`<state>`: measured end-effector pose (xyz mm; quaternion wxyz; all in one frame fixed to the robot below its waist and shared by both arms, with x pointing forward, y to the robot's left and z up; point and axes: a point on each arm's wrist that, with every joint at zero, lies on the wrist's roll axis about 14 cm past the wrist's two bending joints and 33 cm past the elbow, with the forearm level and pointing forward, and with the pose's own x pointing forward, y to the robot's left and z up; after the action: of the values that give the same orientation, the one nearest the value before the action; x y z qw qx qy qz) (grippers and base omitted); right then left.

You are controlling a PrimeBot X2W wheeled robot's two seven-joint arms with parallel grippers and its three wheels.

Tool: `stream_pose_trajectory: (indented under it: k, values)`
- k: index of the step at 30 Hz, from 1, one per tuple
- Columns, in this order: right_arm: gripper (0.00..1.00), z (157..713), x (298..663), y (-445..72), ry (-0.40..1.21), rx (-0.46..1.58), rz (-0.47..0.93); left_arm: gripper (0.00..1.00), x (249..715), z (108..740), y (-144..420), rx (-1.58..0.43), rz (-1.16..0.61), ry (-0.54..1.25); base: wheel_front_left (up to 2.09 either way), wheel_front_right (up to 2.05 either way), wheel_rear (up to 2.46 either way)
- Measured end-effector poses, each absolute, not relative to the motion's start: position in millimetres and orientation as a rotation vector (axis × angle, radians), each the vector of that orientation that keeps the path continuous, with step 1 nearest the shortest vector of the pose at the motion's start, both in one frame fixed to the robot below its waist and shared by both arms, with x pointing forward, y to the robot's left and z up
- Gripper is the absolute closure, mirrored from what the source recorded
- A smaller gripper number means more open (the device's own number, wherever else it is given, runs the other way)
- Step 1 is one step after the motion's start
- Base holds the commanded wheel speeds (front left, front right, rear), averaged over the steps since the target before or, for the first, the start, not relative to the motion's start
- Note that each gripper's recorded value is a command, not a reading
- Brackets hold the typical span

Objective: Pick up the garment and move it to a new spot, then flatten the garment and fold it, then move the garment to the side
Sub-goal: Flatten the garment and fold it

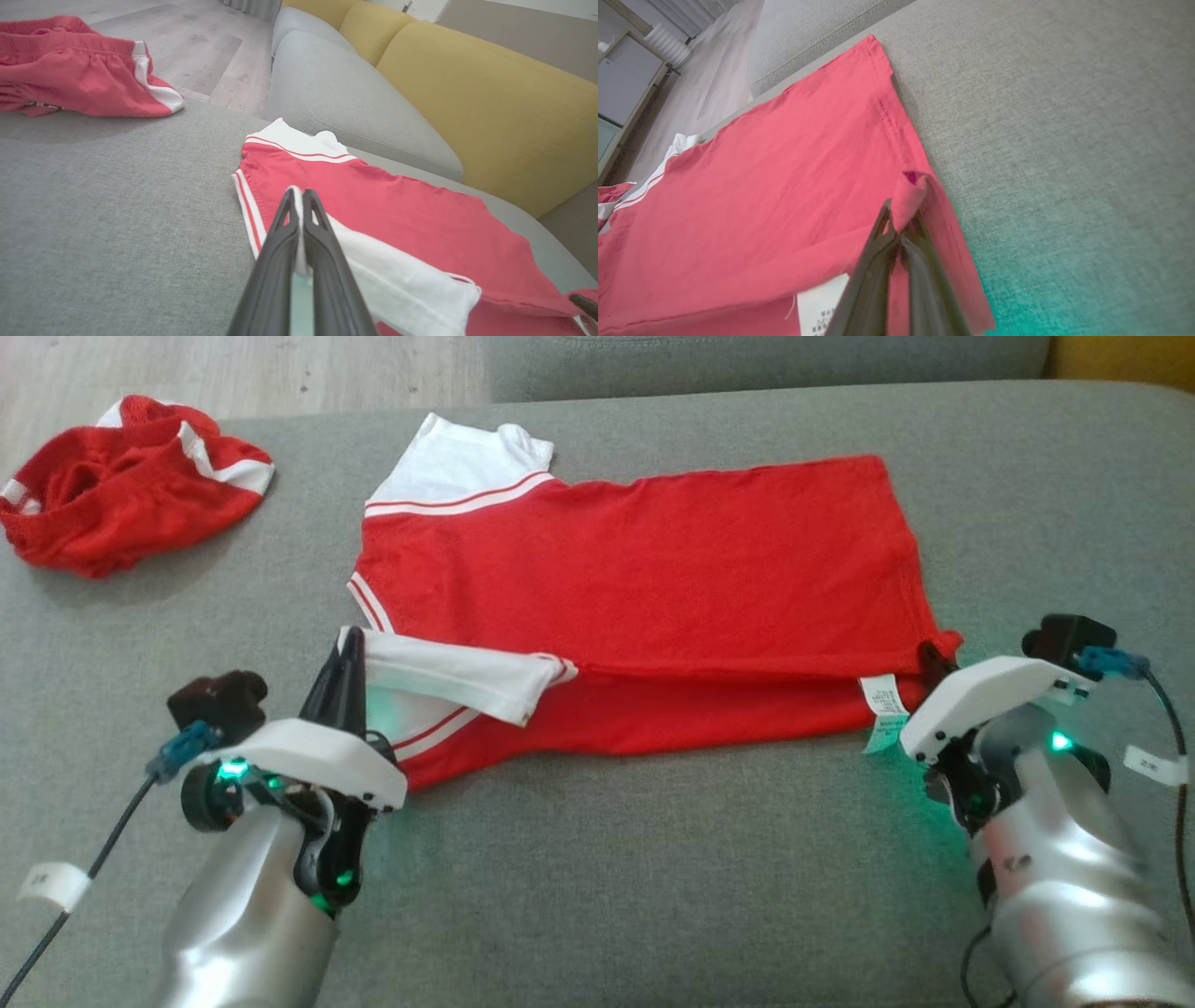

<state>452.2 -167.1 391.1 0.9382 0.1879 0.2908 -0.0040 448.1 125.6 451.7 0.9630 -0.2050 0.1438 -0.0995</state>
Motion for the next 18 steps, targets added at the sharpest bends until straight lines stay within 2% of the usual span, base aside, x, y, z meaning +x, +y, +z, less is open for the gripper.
stream_pose_trajectory:
  k: [1,2,3,4,10,18]
  values:
    - [0.59,390.2,453.6,-166.2,0.597,0.383,-0.009,1.0,450.1,450.6,127.1,-0.414,-0.194,0.29,0.0,0.0,0.0]
    - [0.12,390.8,456.0,-165.0,0.593,0.381,-0.007,0.81,452.0,450.3,128.6,-0.412,-0.187,0.285,0.0,0.0,0.0]
    - [0.0,392.4,459.2,-163.5,0.587,0.375,-0.003,0.59,454.1,450.4,129.7,-0.41,-0.183,0.28,0.0,0.0,0.0]
    - [0.0,395.4,463.2,-161.4,0.576,0.373,0.002,0.0,456.0,450.7,130.4,-0.408,-0.181,0.276,0.0,0.0,0.0]
    - [0.0,427.7,491.2,-146.7,0.467,0.387,0.045,0.0,464.6,459.8,134.0,-0.409,-0.174,0.233,0.0,0.0,0.0]
    - [0.0,447.9,490.4,-153.5,0.344,0.313,0.043,0.0,453.5,477.0,135.3,-0.425,-0.2,0.169,0.0,0.0,0.0]
